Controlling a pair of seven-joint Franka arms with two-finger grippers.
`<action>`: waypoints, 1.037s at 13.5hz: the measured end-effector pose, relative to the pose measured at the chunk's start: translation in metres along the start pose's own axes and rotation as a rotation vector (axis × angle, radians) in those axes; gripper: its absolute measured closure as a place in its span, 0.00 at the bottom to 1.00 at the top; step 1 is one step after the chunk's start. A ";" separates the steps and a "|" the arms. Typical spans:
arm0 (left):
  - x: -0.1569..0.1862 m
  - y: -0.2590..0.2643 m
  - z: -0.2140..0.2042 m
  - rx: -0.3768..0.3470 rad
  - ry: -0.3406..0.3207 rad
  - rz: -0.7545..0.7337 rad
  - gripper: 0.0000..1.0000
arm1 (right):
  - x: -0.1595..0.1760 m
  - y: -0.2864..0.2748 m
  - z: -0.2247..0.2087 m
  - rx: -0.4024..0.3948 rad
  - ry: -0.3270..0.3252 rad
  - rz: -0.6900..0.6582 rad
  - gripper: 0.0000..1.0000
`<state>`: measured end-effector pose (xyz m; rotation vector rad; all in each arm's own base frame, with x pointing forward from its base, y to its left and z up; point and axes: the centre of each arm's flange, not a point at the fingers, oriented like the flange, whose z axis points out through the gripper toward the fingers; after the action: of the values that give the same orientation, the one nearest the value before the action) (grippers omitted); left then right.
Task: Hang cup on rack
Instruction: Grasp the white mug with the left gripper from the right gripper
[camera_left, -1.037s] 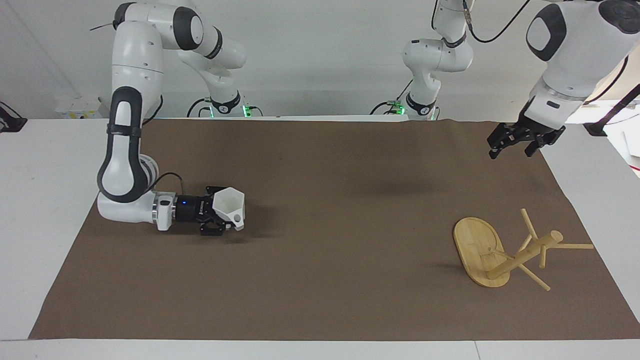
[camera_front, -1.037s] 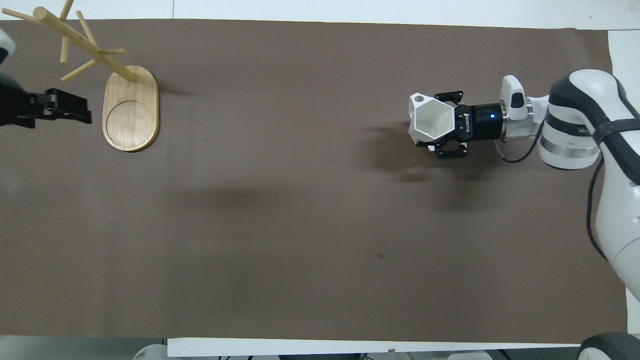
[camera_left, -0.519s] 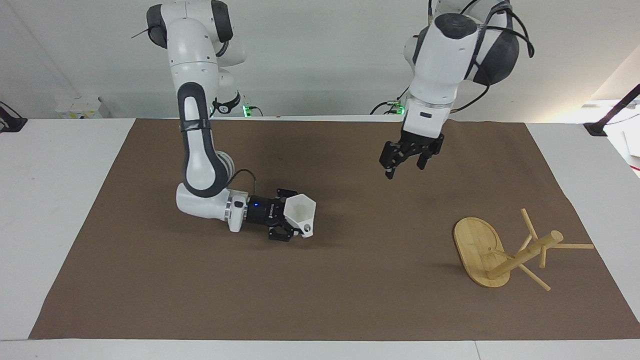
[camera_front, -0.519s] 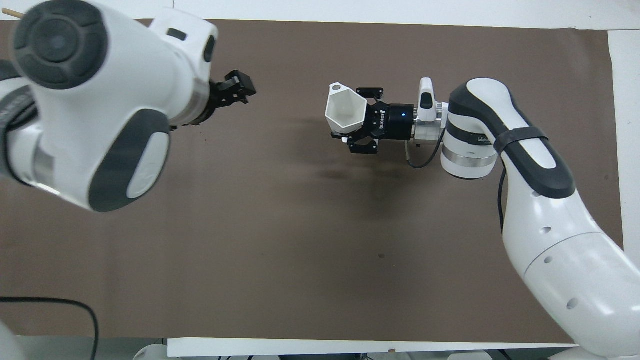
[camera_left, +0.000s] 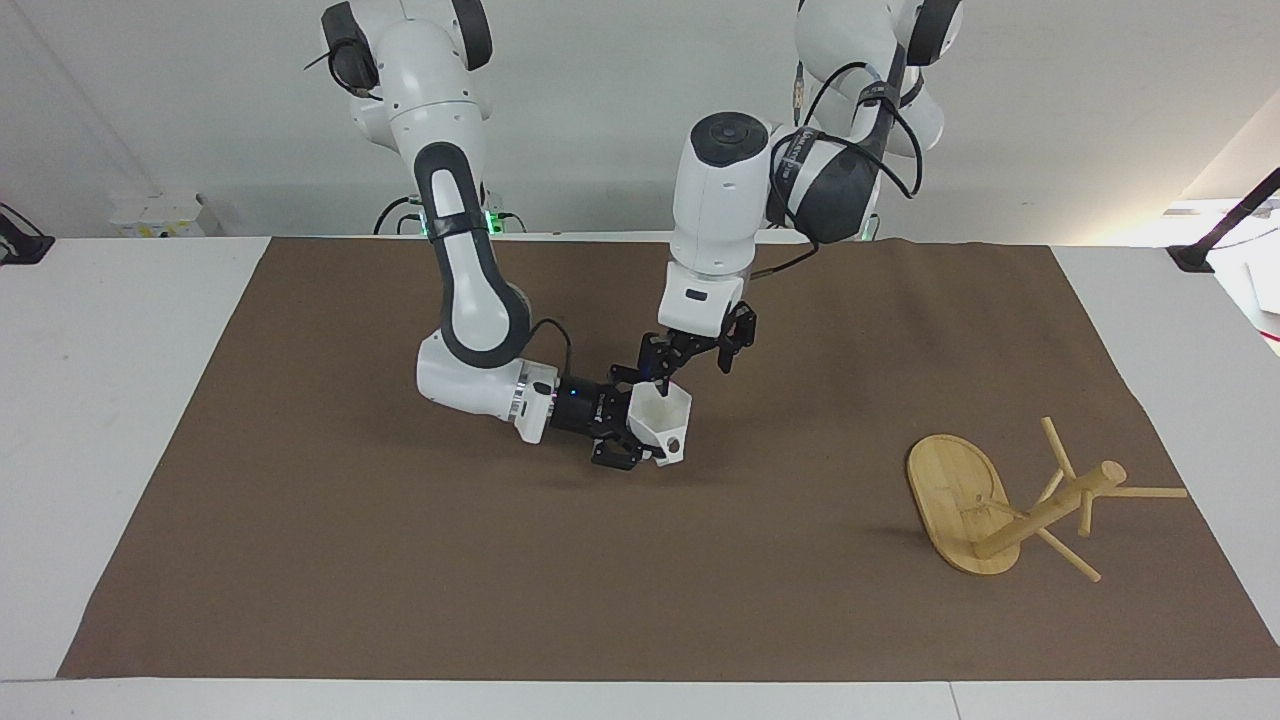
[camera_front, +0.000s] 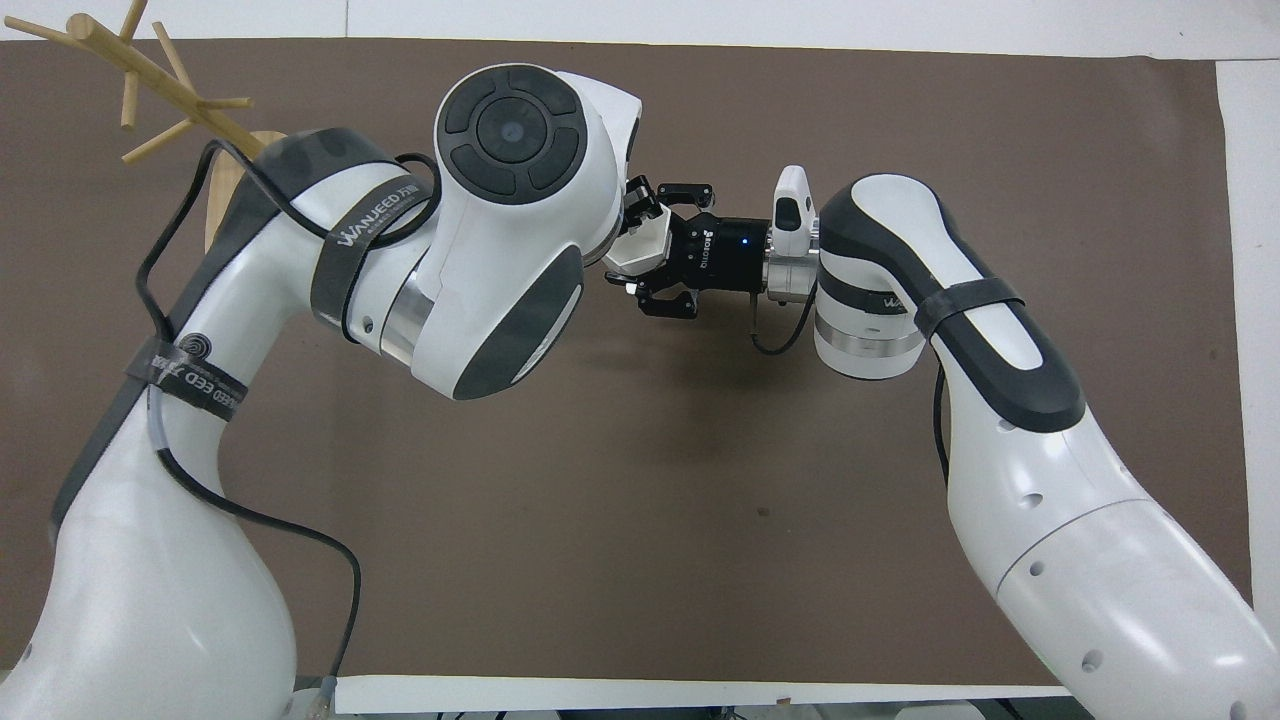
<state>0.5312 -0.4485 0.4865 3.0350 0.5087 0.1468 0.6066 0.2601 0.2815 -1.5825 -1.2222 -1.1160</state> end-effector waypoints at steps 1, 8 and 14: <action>-0.001 0.001 0.006 0.006 -0.006 0.000 0.00 | 0.000 0.001 -0.001 -0.002 0.000 0.000 0.23; -0.013 0.011 0.050 -0.026 0.013 0.021 0.73 | -0.002 -0.001 0.000 -0.009 -0.012 0.012 0.23; -0.007 0.008 0.049 -0.021 0.029 -0.008 0.86 | 0.000 -0.001 0.003 -0.029 -0.013 0.033 0.16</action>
<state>0.5328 -0.4604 0.4375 3.0142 0.5185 0.1951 0.6061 0.2630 0.2806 -1.6283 -1.1892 -1.1090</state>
